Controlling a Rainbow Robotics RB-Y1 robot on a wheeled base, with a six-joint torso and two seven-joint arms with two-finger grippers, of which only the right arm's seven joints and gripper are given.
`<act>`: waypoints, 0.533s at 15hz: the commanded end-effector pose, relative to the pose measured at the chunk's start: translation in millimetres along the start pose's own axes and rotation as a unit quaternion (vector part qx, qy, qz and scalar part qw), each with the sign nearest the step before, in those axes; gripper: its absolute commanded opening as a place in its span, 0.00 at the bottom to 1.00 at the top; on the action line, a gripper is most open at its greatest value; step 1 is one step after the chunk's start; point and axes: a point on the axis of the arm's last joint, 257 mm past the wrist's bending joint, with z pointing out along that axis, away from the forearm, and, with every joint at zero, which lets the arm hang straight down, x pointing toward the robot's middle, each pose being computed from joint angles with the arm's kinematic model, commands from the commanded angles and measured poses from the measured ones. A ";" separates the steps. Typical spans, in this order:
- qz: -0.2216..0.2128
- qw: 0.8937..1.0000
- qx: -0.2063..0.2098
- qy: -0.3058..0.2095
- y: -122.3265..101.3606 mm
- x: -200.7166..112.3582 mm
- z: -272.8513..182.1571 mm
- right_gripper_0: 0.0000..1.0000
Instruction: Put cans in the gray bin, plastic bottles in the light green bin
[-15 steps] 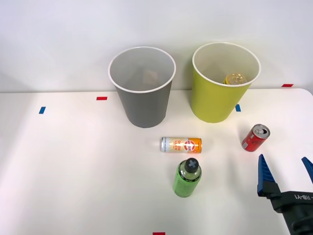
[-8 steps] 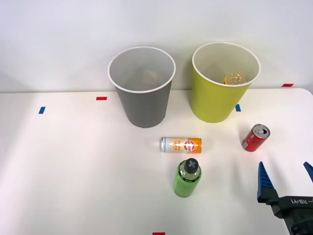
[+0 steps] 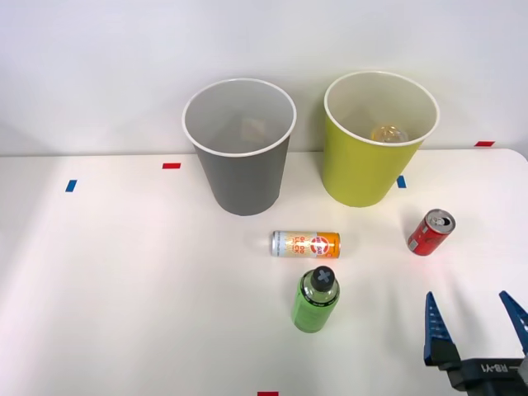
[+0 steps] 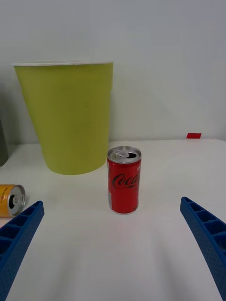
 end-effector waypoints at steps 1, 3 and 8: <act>-0.075 0.997 0.005 0.018 -1.0 19.8 -28.9 1.00; -0.077 0.996 0.015 0.030 -3.3 25.8 -39.0 1.00; -0.072 0.997 0.005 0.030 7.3 26.1 -51.1 1.00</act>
